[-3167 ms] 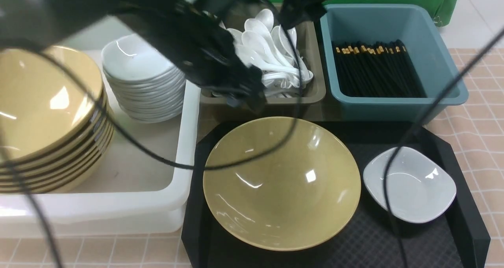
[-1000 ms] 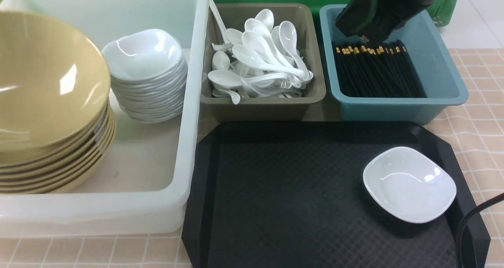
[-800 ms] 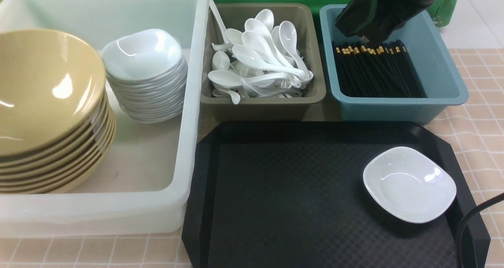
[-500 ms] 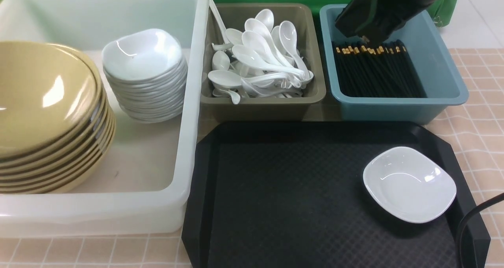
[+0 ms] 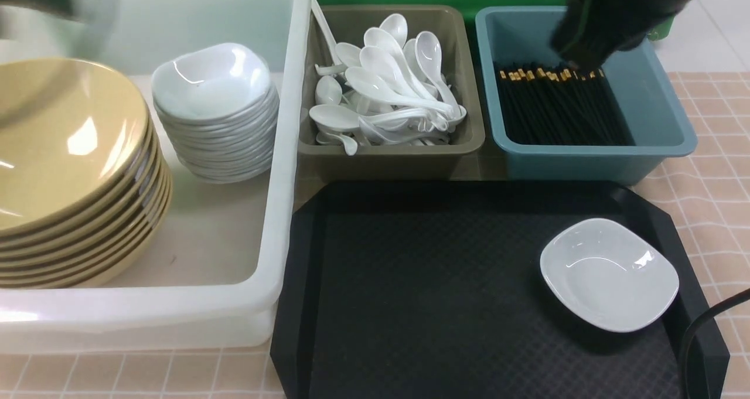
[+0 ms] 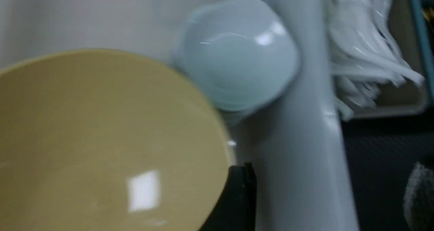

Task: On brown table put chopsticks spoon bowls plates into blue grey white boxes.
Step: 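Grasp the small white bowl on the black tray by its rim with the left gripper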

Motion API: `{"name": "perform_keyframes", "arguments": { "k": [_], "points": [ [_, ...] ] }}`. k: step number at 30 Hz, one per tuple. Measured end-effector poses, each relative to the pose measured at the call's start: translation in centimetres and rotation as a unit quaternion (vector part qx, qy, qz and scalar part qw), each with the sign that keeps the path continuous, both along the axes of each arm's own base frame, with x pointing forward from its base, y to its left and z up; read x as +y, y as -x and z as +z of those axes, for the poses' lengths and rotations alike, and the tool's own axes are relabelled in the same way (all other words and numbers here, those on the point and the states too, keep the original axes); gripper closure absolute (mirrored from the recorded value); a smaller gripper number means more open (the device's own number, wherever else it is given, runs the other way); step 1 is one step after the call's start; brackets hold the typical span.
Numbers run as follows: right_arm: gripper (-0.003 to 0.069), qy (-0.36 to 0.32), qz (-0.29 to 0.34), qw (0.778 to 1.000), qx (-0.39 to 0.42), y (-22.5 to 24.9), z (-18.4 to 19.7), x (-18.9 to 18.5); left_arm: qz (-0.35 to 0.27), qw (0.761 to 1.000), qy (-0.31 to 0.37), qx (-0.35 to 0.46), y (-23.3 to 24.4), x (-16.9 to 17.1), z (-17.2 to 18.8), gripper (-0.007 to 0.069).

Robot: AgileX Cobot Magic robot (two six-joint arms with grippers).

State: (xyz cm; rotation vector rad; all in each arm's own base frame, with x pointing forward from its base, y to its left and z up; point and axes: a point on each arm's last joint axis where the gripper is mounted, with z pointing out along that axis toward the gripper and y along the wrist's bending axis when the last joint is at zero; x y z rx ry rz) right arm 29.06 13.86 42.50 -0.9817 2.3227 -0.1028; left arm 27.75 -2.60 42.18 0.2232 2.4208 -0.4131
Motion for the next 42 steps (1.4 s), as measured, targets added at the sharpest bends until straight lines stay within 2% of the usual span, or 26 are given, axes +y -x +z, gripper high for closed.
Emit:
{"name": "perform_keyframes", "arguments": {
  "k": [3, 4, 7, 8, 9, 12, 17, 26, 29, 30, 32, 33, 34, 35, 36, 38, 42],
  "points": [
    [0.0560, 0.005, -0.048, 0.999, -0.007, 0.9, 0.0, -1.2, -0.119, 0.993, -0.017, 0.010, -2.1, -8.3, -3.1, 0.0064],
    [0.0559, 0.005, -0.049, 0.999, -0.005, 0.9, -0.1, -1.2, -0.117, 0.993, -0.017, 0.011, -2.4, -8.3, -3.4, 0.0064],
    [0.0559, -0.007, -0.070, 0.998, -0.005, 3.4, 0.1, -2.5, -0.206, 0.978, -0.025, 0.025, -3.8, -16.8, -8.1, 0.0064],
    [0.0559, -0.007, -0.071, 0.997, -0.006, 3.8, 0.2, -2.7, -0.209, 0.977, -0.026, 0.028, -3.9, -17.2, -8.4, 0.0064],
    [0.0559, -0.012, -0.079, 0.997, -0.011, 5.2, 0.4, -3.5, -0.234, 0.971, -0.032, 0.041, -4.6, -20.2, -10.8, 0.0064],
    [0.0559, -0.023, -0.090, 0.995, -0.022, 7.6, 0.8, -4.9, -0.267, 0.961, -0.042, 0.065, -5.3, -24.4, -14.4, 0.0064],
    [0.0554, -0.047, -0.100, 0.993, -0.046, 11.2, 1.7, -6.8, -0.297, 0.949, -0.048, 0.097, -6.0, -29.2, -19.5, 0.0064],
    [0.0552, -0.069, -0.101, 0.989, -0.078, 14.0, 3.0, -8.2, -0.305, 0.944, -0.007, 0.122, -6.3, -34.3, -24.8, 0.0066],
    [0.0552, -0.068, -0.101, 0.989, -0.077, 14.0, 2.9, -8.2, -0.306, 0.944, 0.005, 0.127, -6.0, -35.0, -25.2, 0.0107],
    [0.0551, -0.068, -0.101, 0.989, -0.077, 14.0, 2.9, -8.2, -0.308, 0.942, 0.004, 0.131, -6.0, -35.1, -25.4, 0.0142],
    [0.0548, -0.066, -0.102, 0.990, -0.074, 13.8, 2.8, -8.1, -0.314, 0.939, 0.000, 0.141, -5.8, -35.1, -25.5, 0.0272],
    [0.0548, -0.066, -0.102, 0.990, -0.074, 13.8, 2.8, -8.1, -0.315, 0.938, -0.001, 0.143, -5.7, -35.0, -25.5, 0.0287],
    [0.0547, -0.065, -0.102, 0.990, -0.072, 13.6, 2.7, -8.0, -0.324, 0.934, -0.011, 0.148, -5.7, -34.9, -25.4, 0.0402],
    [0.0547, -0.063, -0.101, 0.990, -0.070, 13.4, 2.6, -7.9, -0.330, 0.932, -0.017, 0.150, -5.8, -34.7, -25.1, 0.0482],
    [0.0545, -0.064, -0.099, 0.990, -0.073, 12.8, 2.5, -7.6, -0.345, 0.927, -0.025, 0.146, -6.2, -34.3, -23.5, 0.0579],
    [0.0543, -0.069, -0.095, 0.990, -0.082, 12.2, 2.5, -7.2, -0.349, 0.927, -0.028, 0.135, -6.9, -33.6, -21.3, 0.0608],
    [0.0539, -0.089, -0.081, 0.988, -0.099, 10.8, 2.3, -6.2, -0.335, 0.939, -0.024, 0.077, -9.4, -29.1, -13.4, 0.0620]
  ]
}}
